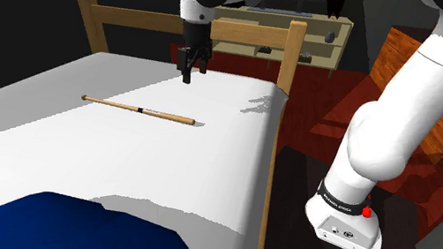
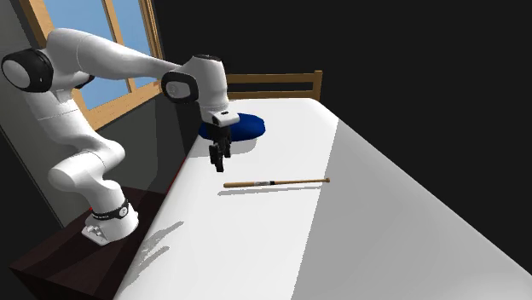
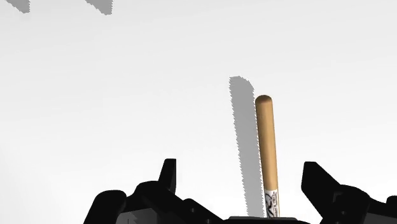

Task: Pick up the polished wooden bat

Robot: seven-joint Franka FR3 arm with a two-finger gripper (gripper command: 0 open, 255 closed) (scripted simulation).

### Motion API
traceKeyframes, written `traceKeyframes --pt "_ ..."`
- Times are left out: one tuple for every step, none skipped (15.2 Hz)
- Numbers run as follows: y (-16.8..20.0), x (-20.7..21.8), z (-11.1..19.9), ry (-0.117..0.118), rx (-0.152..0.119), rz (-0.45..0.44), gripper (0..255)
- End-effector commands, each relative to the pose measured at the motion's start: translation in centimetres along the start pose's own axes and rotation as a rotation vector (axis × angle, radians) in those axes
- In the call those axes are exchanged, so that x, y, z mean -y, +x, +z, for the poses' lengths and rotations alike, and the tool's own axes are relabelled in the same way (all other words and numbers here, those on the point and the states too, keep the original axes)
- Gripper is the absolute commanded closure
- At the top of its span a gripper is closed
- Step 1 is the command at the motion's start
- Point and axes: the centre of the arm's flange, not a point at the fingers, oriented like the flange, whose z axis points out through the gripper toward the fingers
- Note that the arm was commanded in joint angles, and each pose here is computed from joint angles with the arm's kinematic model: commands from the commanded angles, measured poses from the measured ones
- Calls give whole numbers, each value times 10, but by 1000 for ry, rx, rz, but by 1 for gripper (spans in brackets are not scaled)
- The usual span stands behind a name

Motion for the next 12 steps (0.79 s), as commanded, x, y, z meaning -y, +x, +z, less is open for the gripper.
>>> traceKeyframes --pt "27 10 15 3 9 -23 0" --pt "39 14 21 5 14 -34 0" --pt "50 19 26 6 18 -45 0" --pt "62 23 32 7 22 -56 0" --pt "73 28 38 9 27 -67 0" --pt "85 33 44 10 31 -78 0" --pt "96 38 50 11 36 -89 0" --pt "107 43 56 12 40 -100 0" --pt "118 48 62 14 44 -112 0" --pt "129 53 68 15 49 -123 0" --pt "140 59 75 16 53 -134 0" --pt "151 64 81 18 58 -145 0"
